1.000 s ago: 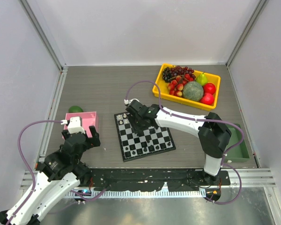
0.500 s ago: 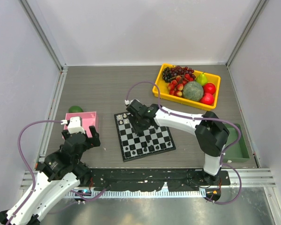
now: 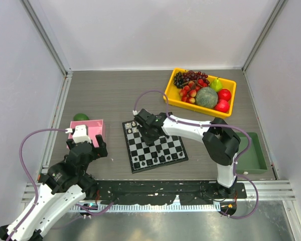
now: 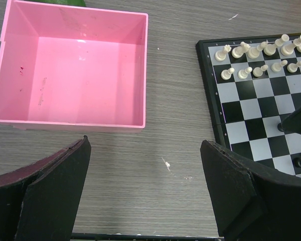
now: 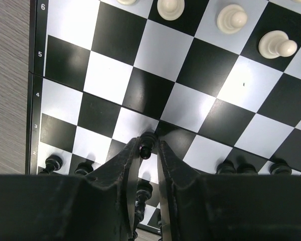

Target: Set up the chess pieces on the board

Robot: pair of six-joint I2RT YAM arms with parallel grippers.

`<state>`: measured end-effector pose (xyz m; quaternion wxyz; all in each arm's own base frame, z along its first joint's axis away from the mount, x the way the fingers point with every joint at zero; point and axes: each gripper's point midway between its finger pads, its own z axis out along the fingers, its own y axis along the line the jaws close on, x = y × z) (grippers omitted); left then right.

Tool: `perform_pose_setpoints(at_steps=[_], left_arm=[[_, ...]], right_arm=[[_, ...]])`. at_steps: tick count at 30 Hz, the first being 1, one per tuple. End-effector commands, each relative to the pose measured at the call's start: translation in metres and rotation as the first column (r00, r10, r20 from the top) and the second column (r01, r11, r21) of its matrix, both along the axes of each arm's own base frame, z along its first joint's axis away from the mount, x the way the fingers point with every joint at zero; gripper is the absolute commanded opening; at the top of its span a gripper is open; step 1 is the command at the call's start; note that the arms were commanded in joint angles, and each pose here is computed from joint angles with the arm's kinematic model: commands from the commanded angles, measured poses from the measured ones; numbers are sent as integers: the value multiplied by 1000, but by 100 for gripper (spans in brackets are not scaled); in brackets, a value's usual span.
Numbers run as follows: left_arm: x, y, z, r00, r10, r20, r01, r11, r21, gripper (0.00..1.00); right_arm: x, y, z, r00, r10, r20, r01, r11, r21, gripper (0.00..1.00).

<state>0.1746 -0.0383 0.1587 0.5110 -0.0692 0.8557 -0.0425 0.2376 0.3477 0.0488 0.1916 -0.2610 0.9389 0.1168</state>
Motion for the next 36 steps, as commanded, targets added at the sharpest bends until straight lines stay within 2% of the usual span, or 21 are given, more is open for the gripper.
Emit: perform_pose_setpoints(at_steps=[1, 8, 23, 36], left_arm=[[6, -1, 6, 999, 14, 29, -13, 1000, -7, 99], [6, -1, 6, 1000, 11, 29, -11, 1000, -8, 99], [6, -1, 6, 1000, 12, 28, -12, 1000, -8, 99], [6, -2, 6, 1000, 11, 30, -11, 1000, -9, 99]], right_arm=[[7, 12, 12, 1000, 11, 25, -12, 999, 51, 25], [-1, 13, 20, 1000, 22, 14, -23, 996, 87, 13], [-48, 10, 15, 996, 87, -14, -86, 994, 68, 11], [-61, 4, 14, 995, 98, -23, -96, 994, 54, 11]])
